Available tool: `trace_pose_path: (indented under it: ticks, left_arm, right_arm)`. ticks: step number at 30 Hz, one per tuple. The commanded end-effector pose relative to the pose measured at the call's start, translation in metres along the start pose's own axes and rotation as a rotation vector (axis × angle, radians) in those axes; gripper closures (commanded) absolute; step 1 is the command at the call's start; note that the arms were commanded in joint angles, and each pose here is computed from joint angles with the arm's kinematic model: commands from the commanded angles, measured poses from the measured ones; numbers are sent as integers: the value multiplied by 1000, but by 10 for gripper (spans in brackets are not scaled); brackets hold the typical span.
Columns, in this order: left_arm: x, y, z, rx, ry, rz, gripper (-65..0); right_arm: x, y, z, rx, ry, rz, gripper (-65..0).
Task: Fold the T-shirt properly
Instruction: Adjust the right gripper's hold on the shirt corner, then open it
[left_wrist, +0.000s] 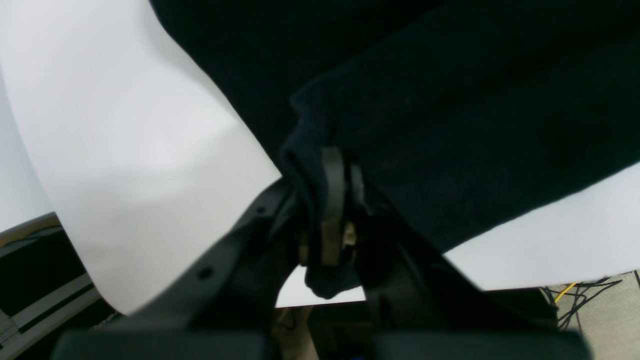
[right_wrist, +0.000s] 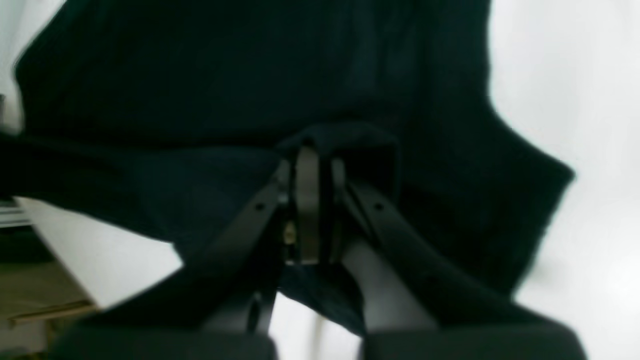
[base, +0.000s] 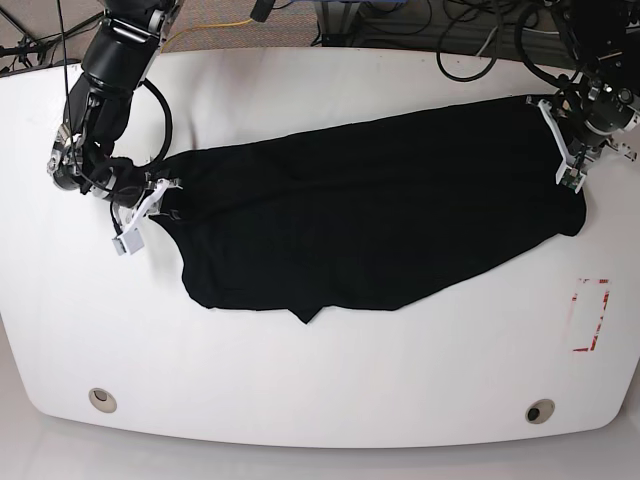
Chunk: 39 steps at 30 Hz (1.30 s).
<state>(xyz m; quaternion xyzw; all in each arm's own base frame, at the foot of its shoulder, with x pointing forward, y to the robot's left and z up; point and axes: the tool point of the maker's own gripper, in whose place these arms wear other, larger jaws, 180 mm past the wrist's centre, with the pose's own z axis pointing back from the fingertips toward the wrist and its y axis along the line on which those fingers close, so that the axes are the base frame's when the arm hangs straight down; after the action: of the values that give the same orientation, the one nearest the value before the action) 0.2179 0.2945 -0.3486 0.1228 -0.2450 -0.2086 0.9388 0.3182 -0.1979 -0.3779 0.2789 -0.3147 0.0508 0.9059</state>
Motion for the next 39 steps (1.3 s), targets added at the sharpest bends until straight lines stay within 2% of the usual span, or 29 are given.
trace_pose_path:
  ticks: [1, 4, 8, 11, 13, 16, 21, 26, 32, 39]
  left_arm:
    - [10, 11, 3, 30, -31, -2, -8]
    - [8, 11, -1, 21, -21, 7, -79]
    - [5, 14, -8, 11, -10, 31, -251]
    - [4, 23, -10, 21, 1, 26, -321]
    - [0, 26, -14, 13, 17, 29, -332]
    - [13, 35, -16, 24, -13, 45, -333]
    - [21, 60, -5, 85, -39, 55, -335]
    - [24, 65, 4, 93, -75, 74, -333]
    - [-11, 54, 7, 73, -14, 95, -332]
    - [-45, 27, 2, 25, 38, 183, -332]
  right_arm:
    - [25, -5, 6, -36, -43, 47, -21]
    - [26, -10, 6, -68, -25, 61, -132]
    - [34, -19, 10, -121, -10, 89, -365]
    - [36, -24, 13, -151, -4, 103, -482]
    - [47, -30, 24, -184, -12, 137, -518]
    - [58, -28, 36, -215, -32, 187, -510]
    - [51, -31, 61, -286, -15, 267, -499]
    - [27, -34, 67, -304, 30, 269, -499]
    - [-2, -45, 67, -349, 80, 256, -499]
    - [-12, -48, 60, -377, 79, 258, -499]
